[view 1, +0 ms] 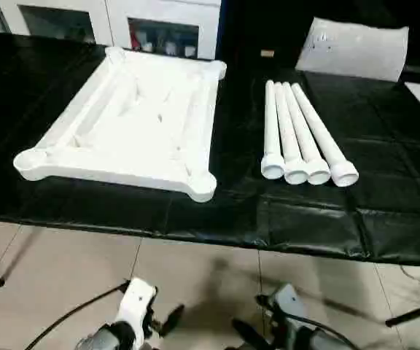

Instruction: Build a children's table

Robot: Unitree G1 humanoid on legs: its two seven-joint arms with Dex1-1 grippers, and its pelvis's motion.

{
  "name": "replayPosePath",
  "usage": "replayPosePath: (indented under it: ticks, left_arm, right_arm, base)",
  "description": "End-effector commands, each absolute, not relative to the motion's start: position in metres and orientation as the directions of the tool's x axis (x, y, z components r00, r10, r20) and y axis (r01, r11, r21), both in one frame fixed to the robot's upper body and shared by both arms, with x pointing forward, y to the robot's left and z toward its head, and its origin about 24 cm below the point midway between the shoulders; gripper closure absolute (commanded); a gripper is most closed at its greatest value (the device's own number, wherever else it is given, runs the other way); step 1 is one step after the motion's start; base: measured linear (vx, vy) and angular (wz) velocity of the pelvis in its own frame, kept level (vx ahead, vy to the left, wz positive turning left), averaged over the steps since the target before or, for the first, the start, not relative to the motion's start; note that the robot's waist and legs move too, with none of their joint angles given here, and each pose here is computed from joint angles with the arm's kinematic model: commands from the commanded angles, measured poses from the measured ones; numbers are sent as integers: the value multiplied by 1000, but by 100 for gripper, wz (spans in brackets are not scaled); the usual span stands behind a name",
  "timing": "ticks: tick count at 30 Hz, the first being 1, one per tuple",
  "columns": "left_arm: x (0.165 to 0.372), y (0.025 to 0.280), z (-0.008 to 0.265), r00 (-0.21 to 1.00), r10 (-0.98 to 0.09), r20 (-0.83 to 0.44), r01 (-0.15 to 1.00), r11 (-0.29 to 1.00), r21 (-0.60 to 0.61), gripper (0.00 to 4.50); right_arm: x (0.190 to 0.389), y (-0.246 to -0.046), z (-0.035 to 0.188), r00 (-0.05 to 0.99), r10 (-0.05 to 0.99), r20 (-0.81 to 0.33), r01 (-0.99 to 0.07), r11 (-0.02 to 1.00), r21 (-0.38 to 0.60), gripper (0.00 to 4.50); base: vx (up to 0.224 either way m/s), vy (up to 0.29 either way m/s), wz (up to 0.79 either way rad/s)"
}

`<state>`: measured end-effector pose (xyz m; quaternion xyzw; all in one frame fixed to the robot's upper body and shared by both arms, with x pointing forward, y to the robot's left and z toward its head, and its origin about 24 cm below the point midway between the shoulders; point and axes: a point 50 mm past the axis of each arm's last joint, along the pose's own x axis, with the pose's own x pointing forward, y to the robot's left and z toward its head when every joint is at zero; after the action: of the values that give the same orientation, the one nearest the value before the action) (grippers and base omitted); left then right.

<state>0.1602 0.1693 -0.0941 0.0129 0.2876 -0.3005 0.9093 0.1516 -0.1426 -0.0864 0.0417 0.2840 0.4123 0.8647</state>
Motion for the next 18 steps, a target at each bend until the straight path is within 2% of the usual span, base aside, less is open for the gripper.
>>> replayPosePath:
  ticks: [1, 5, 10, 12, 14, 15, 17, 18]
  left_arm:
    - [157, 168, -84, 634, -599, -488, 605, 778, -168, 7]
    - [149, 175, -65, 635, -639, -433, 636, 751, -175, 7]
    - [141, 186, -58, 660, -638, -397, 631, 758, -167, 7]
    - [137, 191, -44, 682, -641, -352, 630, 759, -163, 7]
    - [139, 192, -16, 721, -641, -263, 621, 766, -165, 7]
    - [139, 192, -16, 721, -641, -263, 621, 766, -165, 7]
    - [146, 190, 19, 750, -643, -157, 624, 766, -155, 7]
    - [148, 189, 27, 757, -641, -129, 624, 767, -150, 7]
  right_arm:
    - [148, -147, -67, 439, 808, -392, -754, 569, 328, 0]
    - [141, -156, -36, 377, 868, -322, -813, 477, 334, 0]
    - [141, -164, -6, 363, 891, -272, -848, 437, 299, 0]
    - [146, -168, 15, 391, 894, -221, -849, 443, 289, 0]
    - [158, -171, 45, 455, 880, -134, -839, 474, 267, 0]
    - [158, -171, 45, 455, 880, -134, -839, 474, 267, 0]
    - [170, -173, 75, 530, 847, -35, -820, 523, 234, 0]
    - [174, -173, 81, 554, 833, -14, -810, 542, 221, 0]
  base:
    - [0, 0, 0]
    - [0, 0, 0]
    - [0, 0, 0]
    - [0, 0, 0]
    - [0, 0, 0]
    - [0, 0, 0]
    - [0, 0, 0]
    - [0, 0, 0]
